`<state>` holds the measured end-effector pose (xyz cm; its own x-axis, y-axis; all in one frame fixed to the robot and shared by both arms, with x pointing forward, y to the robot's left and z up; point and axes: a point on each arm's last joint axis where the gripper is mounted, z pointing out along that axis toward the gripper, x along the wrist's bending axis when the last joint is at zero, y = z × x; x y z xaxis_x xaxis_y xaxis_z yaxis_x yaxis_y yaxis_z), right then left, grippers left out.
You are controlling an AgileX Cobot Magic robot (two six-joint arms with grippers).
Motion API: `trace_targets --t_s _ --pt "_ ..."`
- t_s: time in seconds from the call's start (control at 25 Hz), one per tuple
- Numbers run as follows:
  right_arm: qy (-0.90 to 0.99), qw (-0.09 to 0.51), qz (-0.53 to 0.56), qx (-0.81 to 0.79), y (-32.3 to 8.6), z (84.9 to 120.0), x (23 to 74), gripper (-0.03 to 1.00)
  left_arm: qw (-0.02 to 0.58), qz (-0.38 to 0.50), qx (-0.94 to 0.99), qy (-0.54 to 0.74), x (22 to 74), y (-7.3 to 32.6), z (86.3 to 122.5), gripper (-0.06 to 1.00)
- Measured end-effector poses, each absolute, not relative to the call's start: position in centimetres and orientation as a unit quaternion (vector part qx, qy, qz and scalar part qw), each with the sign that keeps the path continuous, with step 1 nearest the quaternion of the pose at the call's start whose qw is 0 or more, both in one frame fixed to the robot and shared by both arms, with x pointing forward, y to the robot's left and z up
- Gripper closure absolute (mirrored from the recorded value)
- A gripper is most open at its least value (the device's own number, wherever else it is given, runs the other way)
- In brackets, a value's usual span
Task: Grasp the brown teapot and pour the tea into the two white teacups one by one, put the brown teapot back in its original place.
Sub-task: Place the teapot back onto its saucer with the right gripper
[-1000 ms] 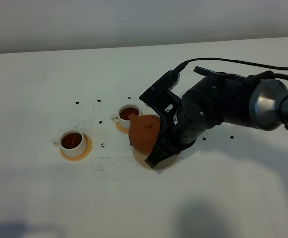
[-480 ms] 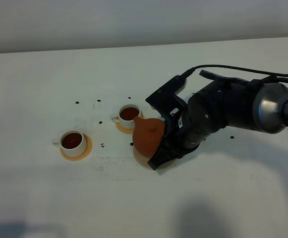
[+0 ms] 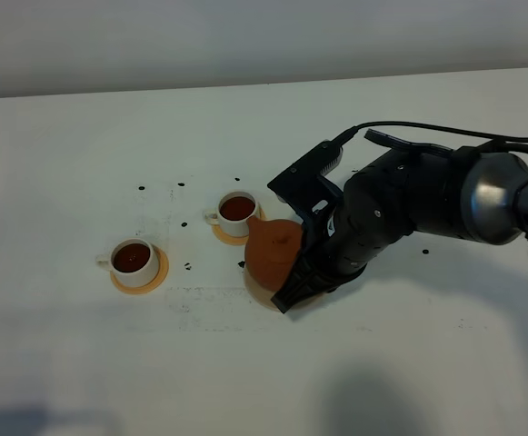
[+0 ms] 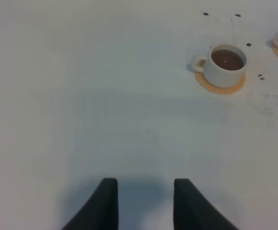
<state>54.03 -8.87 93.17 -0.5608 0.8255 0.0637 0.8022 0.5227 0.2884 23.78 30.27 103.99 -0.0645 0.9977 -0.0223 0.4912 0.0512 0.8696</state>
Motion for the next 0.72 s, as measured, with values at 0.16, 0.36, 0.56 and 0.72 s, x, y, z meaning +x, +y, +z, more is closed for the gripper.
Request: trace_targets --t_s 0.16,0.36,0.56,0.72 --pt "0.872 0.039 0.141 0.467 -8.87 93.03 54.02 0.88 0.351 0.361 0.587 0.634 23.78 30.27 103.99 0.64" --pt "0.872 0.037 0.139 0.468 -8.91 93.02 53.99 0.88 0.351 0.361 0.587 0.634 23.78 30.27 103.99 0.64" --pt "0.872 0.036 0.138 0.468 -8.90 92.92 53.98 0.88 0.351 0.361 0.587 0.634 23.78 30.27 103.99 0.64" --pt "0.871 0.031 0.131 0.473 -9.09 92.36 54.15 0.88 0.351 0.361 0.587 0.634 23.78 30.27 103.99 0.64"
